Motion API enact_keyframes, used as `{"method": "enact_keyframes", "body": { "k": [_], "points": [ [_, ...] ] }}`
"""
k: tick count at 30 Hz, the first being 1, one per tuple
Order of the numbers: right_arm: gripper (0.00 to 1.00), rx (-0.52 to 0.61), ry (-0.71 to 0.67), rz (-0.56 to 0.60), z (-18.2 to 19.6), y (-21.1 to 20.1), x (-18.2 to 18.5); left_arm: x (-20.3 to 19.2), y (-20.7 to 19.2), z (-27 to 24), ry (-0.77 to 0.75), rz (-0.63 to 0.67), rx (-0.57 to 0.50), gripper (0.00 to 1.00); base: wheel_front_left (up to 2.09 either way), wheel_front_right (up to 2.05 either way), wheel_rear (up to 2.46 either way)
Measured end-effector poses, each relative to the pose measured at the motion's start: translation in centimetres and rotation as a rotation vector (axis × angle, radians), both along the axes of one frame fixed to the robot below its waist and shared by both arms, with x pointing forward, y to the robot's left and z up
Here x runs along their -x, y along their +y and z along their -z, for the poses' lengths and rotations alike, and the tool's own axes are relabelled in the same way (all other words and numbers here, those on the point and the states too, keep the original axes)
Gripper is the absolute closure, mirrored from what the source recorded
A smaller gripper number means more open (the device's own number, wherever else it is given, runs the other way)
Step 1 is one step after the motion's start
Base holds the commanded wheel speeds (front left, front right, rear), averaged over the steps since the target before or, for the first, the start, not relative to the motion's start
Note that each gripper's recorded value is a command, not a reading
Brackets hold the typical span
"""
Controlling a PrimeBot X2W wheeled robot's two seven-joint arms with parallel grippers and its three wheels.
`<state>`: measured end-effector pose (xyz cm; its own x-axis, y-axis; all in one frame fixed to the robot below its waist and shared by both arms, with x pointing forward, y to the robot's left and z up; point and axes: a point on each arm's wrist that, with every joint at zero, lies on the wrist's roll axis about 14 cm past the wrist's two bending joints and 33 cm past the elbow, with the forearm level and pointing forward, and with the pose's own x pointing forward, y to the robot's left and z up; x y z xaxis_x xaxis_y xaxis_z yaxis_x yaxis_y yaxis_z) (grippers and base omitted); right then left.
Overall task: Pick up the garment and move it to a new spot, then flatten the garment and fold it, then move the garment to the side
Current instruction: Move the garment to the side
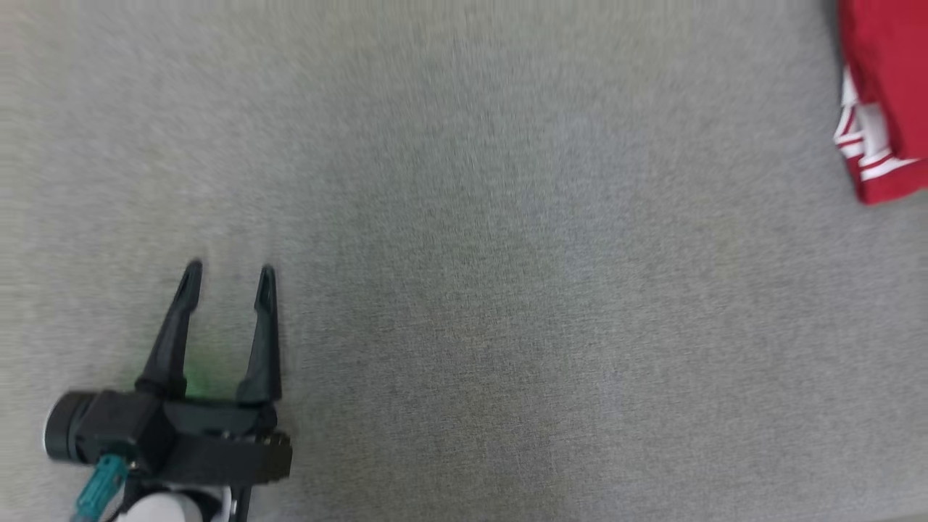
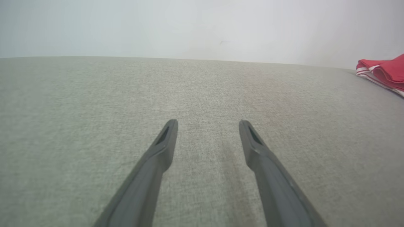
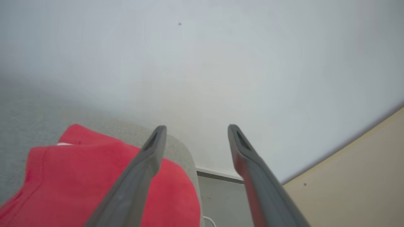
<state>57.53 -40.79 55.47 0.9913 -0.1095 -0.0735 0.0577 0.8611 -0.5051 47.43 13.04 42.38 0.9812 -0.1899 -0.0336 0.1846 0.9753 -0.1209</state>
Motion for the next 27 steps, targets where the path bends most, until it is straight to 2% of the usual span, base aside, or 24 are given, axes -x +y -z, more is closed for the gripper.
{"method": "enact_keyframes", "body": {
  "k": [4,8,15,21,27],
  "points": [
    [0.0,-0.061,-0.091,-0.085,-2.2,3.6,0.2,1.5,1.4,-1.4,-0.009,-0.043,-0.009,0.0,0.0,0.0,0.0],
    [0.0,-0.15,-0.147,-0.171,-2.7,8.2,1.1,3.5,3.0,-2.4,-0.011,-0.092,-0.022,0.0,0.0,0.0,0.0],
    [0.0,-0.288,-0.236,-0.252,-3.9,13.6,4.8,6.5,4.7,-4.7,-0.041,-0.143,-0.029,0.0,0.0,0.0,0.0],
    [0.0,-0.396,-0.283,-0.263,-3.7,15.9,8.3,8.0,5.2,-6.3,-0.077,-0.165,-0.011,0.0,0.0,0.0,0.0],
    [0.0,-0.485,-0.265,-0.27,-1.2,18.6,12.4,9.3,6.0,-8.1,-0.121,-0.192,-0.003,0.0,0.0,0.0,0.0]
  ]
}}
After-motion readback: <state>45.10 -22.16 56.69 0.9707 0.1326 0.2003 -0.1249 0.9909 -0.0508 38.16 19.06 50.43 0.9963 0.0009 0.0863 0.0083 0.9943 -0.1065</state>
